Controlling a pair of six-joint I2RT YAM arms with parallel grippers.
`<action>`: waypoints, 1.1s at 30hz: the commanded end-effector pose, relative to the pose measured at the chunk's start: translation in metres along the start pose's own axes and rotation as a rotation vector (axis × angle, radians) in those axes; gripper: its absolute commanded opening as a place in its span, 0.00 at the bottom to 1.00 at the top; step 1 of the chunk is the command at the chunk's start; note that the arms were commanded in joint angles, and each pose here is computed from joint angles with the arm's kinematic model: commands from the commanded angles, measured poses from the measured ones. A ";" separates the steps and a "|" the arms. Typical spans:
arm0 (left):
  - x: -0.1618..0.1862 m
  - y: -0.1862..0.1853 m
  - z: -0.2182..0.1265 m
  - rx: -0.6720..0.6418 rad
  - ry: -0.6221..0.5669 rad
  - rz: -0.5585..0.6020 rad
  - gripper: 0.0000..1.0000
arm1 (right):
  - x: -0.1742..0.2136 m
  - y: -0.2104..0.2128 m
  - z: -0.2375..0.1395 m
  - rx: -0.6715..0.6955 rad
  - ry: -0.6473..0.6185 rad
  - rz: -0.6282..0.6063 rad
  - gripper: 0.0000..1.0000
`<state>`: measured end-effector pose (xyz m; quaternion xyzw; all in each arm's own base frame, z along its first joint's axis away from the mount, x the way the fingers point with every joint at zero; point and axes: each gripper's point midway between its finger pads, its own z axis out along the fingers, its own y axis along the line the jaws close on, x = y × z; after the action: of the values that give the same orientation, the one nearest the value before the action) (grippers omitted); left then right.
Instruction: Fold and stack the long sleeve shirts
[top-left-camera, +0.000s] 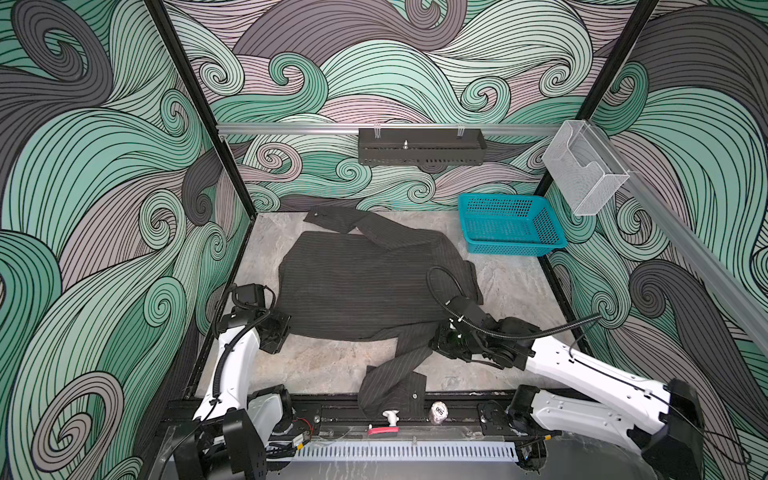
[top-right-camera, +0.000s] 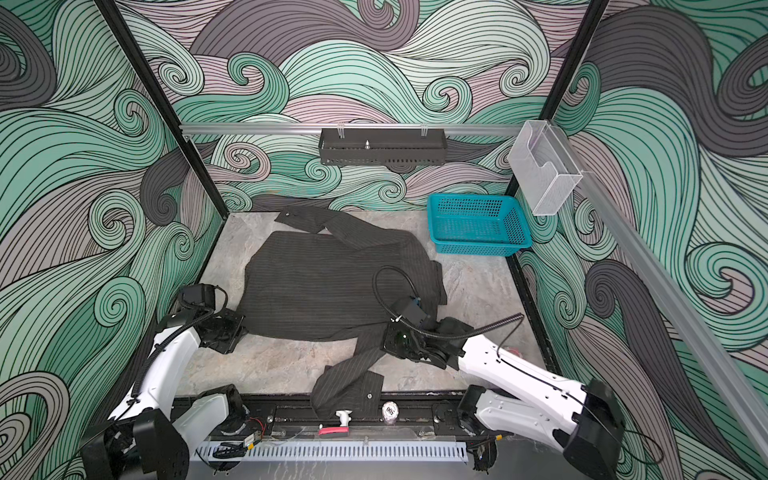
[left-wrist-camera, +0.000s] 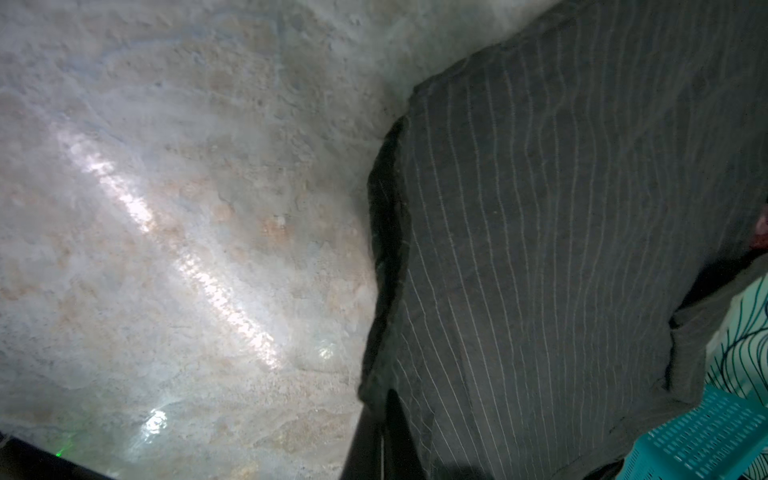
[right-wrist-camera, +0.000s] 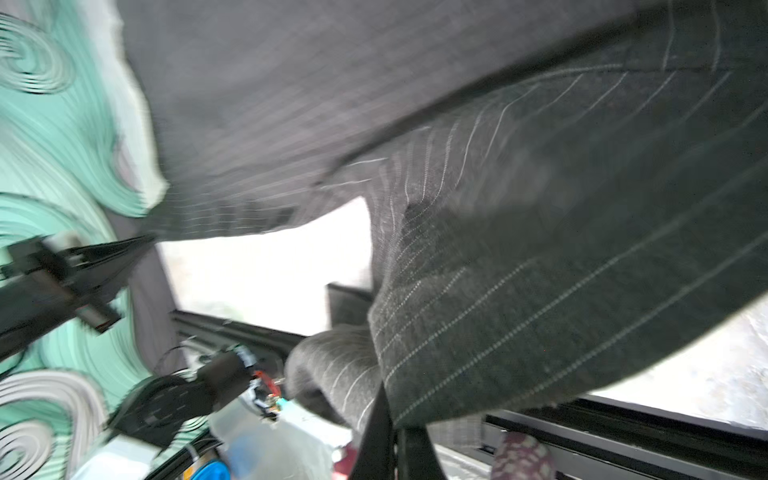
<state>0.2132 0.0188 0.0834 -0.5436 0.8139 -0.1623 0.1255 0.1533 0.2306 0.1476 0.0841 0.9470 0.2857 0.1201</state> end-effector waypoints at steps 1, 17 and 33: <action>0.000 -0.017 -0.011 0.053 0.025 0.043 0.00 | -0.003 -0.005 -0.011 0.049 0.001 -0.038 0.00; -0.024 -0.079 -0.010 0.099 0.121 0.085 0.00 | -0.097 0.034 -0.047 -0.104 -0.096 0.085 0.00; -0.061 -0.118 0.020 0.085 0.139 0.057 0.00 | -0.201 0.029 -0.018 -0.157 -0.104 0.197 0.00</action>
<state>0.3344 0.0245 0.1090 -0.5017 0.8283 -0.2325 0.0903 0.3277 0.1980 0.2010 0.1990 0.9080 0.3454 0.1288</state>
